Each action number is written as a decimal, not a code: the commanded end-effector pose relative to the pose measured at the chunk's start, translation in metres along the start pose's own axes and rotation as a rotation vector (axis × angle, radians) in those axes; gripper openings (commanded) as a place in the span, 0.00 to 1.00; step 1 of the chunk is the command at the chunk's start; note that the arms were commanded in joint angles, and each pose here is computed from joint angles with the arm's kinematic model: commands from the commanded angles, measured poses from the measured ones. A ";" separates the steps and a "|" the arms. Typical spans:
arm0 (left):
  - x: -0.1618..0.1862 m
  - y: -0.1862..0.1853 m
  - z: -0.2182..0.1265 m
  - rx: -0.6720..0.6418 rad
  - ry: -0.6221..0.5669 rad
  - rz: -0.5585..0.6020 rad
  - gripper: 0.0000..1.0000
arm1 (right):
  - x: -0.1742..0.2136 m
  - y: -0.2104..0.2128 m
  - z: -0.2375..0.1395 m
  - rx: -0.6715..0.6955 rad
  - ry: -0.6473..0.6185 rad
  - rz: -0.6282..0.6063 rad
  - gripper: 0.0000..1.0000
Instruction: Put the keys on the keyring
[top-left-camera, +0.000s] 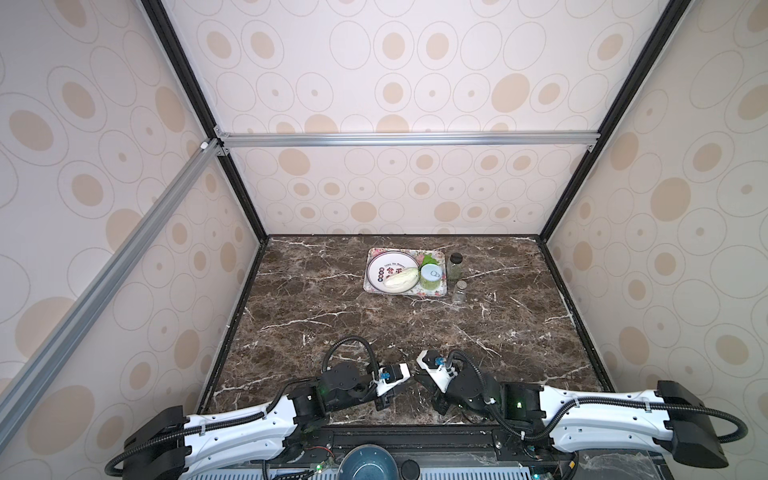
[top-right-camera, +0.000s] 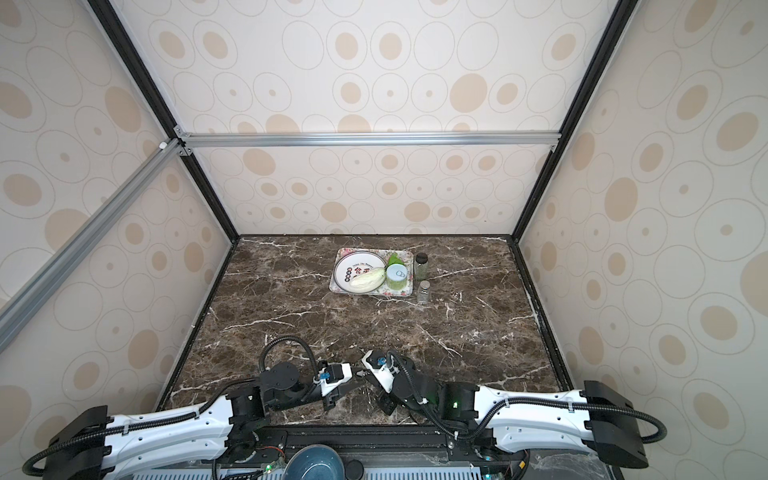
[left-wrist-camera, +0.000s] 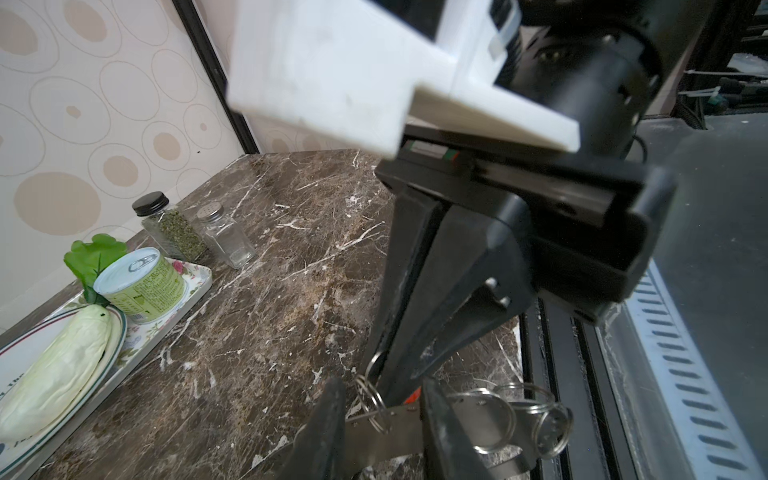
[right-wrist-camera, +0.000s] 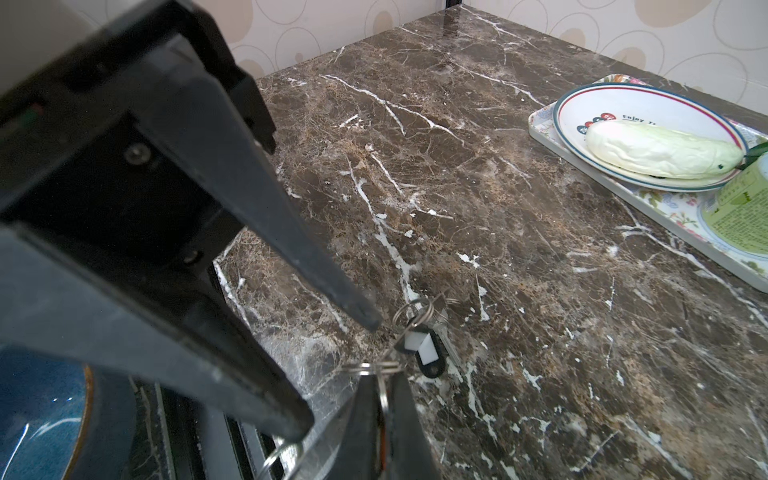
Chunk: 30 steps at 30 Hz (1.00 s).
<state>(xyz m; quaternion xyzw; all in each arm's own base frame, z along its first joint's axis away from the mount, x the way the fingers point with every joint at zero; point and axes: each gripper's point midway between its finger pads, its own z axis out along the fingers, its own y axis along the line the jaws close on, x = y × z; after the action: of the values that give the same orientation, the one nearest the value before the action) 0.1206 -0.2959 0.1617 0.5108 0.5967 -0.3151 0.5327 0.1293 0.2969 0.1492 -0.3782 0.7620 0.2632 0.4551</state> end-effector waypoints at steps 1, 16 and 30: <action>-0.011 0.002 0.004 0.006 -0.010 0.021 0.30 | -0.014 0.002 -0.001 0.007 -0.033 -0.007 0.00; -0.010 0.021 0.006 -0.103 0.005 0.017 0.00 | -0.010 -0.001 -0.005 0.011 -0.047 -0.003 0.00; -0.011 0.024 0.001 -0.129 -0.027 0.036 0.00 | 0.005 -0.021 0.003 0.043 -0.053 0.128 0.00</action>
<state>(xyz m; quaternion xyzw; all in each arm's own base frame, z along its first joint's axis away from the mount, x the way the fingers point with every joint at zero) 0.1367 -0.2929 0.1531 0.4981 0.6193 -0.2749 0.5411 0.1389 0.2935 0.1526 -0.3410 0.7630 0.2790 0.4729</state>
